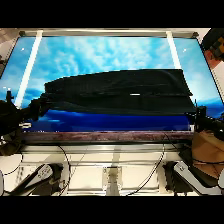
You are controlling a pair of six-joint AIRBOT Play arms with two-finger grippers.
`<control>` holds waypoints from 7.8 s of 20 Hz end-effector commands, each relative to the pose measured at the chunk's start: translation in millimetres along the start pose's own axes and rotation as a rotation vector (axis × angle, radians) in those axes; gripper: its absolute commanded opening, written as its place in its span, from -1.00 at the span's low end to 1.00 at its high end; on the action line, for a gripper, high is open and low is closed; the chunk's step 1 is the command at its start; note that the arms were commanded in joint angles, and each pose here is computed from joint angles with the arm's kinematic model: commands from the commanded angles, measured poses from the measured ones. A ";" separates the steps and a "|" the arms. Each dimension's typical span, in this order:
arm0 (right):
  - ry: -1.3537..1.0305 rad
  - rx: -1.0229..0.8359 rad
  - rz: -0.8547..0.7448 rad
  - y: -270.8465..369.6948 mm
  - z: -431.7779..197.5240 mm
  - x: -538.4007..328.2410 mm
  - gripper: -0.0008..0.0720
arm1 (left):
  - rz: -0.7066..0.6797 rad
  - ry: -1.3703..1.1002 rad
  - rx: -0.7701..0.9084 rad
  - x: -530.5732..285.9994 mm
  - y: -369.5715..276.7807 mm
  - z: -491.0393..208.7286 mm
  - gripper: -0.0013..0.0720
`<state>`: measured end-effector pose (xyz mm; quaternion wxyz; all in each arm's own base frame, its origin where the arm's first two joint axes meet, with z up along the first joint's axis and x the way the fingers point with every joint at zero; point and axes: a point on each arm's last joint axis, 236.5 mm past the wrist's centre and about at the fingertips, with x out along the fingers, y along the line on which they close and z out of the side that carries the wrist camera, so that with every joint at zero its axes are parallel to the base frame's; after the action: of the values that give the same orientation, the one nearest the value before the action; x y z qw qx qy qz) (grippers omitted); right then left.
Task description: Fold the clothes and pants, and hang the long-sleeved shirts on hangers.
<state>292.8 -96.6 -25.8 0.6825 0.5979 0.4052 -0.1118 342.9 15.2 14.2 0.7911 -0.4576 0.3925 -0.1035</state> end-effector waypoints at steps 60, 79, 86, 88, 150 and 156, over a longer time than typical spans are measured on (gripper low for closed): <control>-0.057 -0.863 0.235 357.3 55.3 93.8 -0.95 | -0.104 -0.269 0.029 56.3 -32.0 218.1 -0.91; 0.471 -0.873 0.299 326.0 -71.0 80.3 0.75 | 0.324 0.229 0.159 11.4 112.8 136.2 0.18; 0.525 -0.921 0.293 328.5 -106.0 90.0 0.75 | 0.200 0.175 0.110 61.8 90.3 164.3 0.21; 0.536 -0.930 0.295 329.4 -113.4 91.3 0.75 | 0.195 0.195 0.115 75.2 91.6 161.5 0.21; 0.583 -0.954 0.278 323.5 -129.2 92.0 -0.10 | 0.155 0.381 0.164 75.6 132.5 132.8 0.42; 0.582 -0.953 0.278 323.9 -129.1 92.1 -0.10 | 0.038 0.383 0.145 86.0 118.3 127.9 0.42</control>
<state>505.5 134.5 151.1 0.7462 0.2786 0.4986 0.3419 470.1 125.6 -89.7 0.7419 -0.3543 0.5395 -0.1814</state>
